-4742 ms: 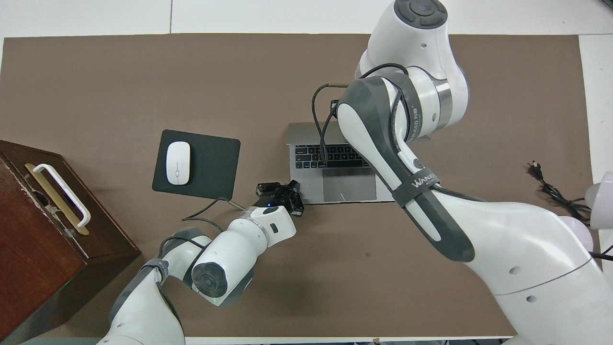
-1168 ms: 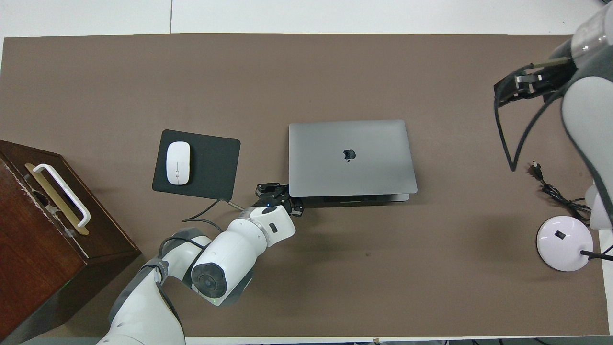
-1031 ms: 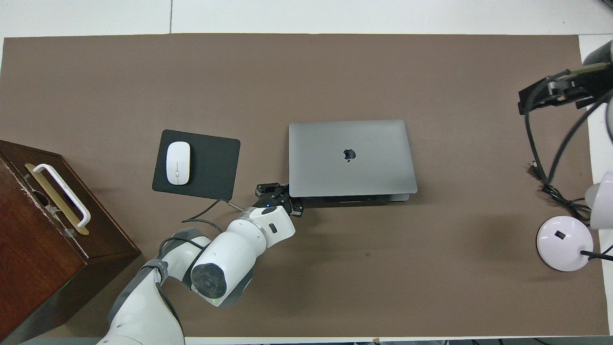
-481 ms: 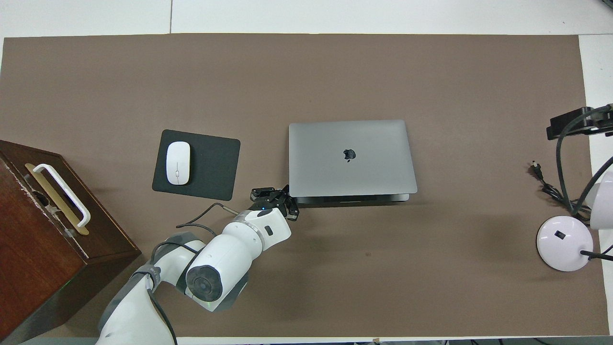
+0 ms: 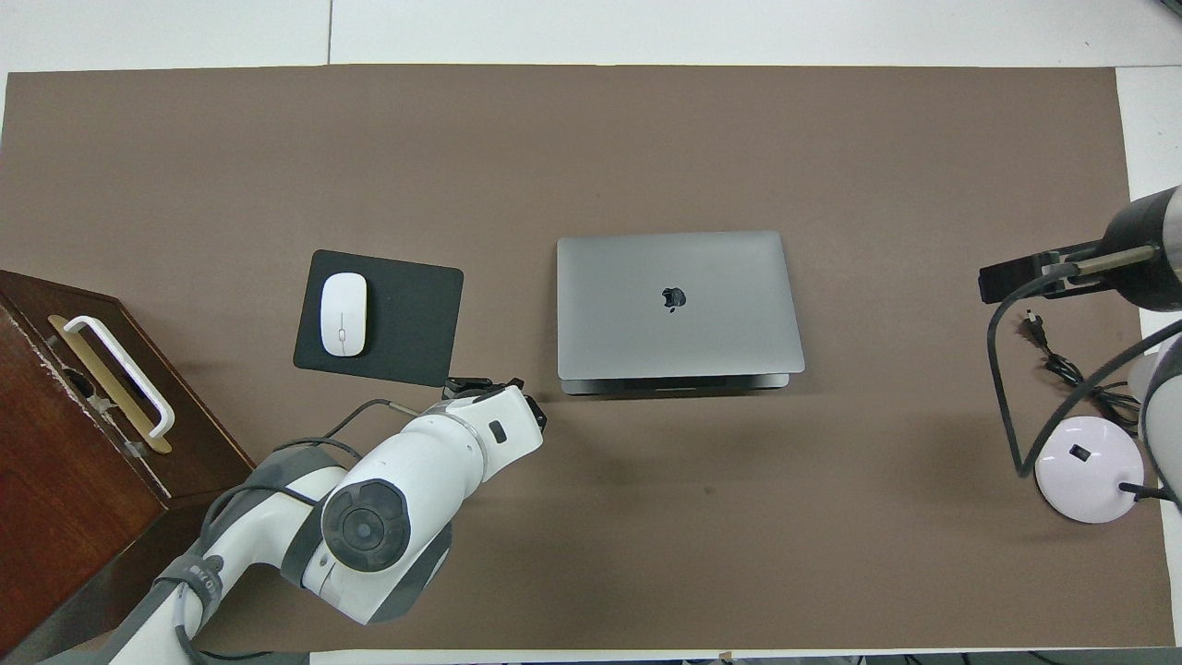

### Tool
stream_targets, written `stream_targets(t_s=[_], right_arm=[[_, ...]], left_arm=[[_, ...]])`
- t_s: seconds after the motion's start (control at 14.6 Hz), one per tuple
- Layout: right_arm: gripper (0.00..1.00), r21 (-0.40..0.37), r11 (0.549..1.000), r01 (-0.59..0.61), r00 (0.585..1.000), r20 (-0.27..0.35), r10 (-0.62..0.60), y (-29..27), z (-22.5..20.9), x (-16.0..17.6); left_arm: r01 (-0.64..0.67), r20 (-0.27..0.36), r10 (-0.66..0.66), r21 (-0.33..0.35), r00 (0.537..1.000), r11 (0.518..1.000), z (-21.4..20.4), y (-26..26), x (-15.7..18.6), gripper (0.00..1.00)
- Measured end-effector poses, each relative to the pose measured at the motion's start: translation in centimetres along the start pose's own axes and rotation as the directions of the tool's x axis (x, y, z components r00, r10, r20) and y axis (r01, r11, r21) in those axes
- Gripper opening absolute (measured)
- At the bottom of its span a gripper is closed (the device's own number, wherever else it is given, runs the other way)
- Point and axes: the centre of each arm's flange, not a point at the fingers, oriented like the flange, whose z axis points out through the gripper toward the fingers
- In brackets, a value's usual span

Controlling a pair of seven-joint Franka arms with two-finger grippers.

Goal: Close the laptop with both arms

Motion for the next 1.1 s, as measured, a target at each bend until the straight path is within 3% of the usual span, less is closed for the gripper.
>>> stream_targets(t_s=[0.27, 0.41, 0.76, 1.03, 1.1], right_arm=[[1.0, 0.001, 1.0, 0.0, 1.0, -0.012, 0.0, -1.1, -0.1, 0.0], [1.0, 0.001, 1.0, -0.018, 1.0, -0.018, 0.018, -0.1, -0.3, 0.0], [1.0, -0.001, 0.999, -0.032, 0.999, -0.041, 0.032, 0.6, -1.7, -0.8], [1.0, -0.001, 0.999, -0.035, 0.999, -0.014, 0.035, 0.8, -1.4, -1.1], [1.0, -0.001, 0.999, -0.036, 0.999, -0.004, 0.036, 0.8, -1.4, -1.2]], left_arm=[[0.003, 0.16, -0.008, 0.035, 0.987, 0.999, -4.2, 0.3, 2.4, 0.01], [0.008, 0.202, -0.017, 0.046, 0.979, 0.999, -6.0, 0.2, 4.1, 0.01], [0.071, 0.23, -0.088, 0.078, 0.969, 0.994, -8.0, -3.3, 5.8, 0.01], [0.117, 0.246, -0.14, 0.106, 0.959, 0.987, -12.5, -8.2, 6.7, 0.01], [0.123, 0.251, -0.148, 0.112, 0.957, 0.986, -13.7, -9.4, 6.8, 0.09]])
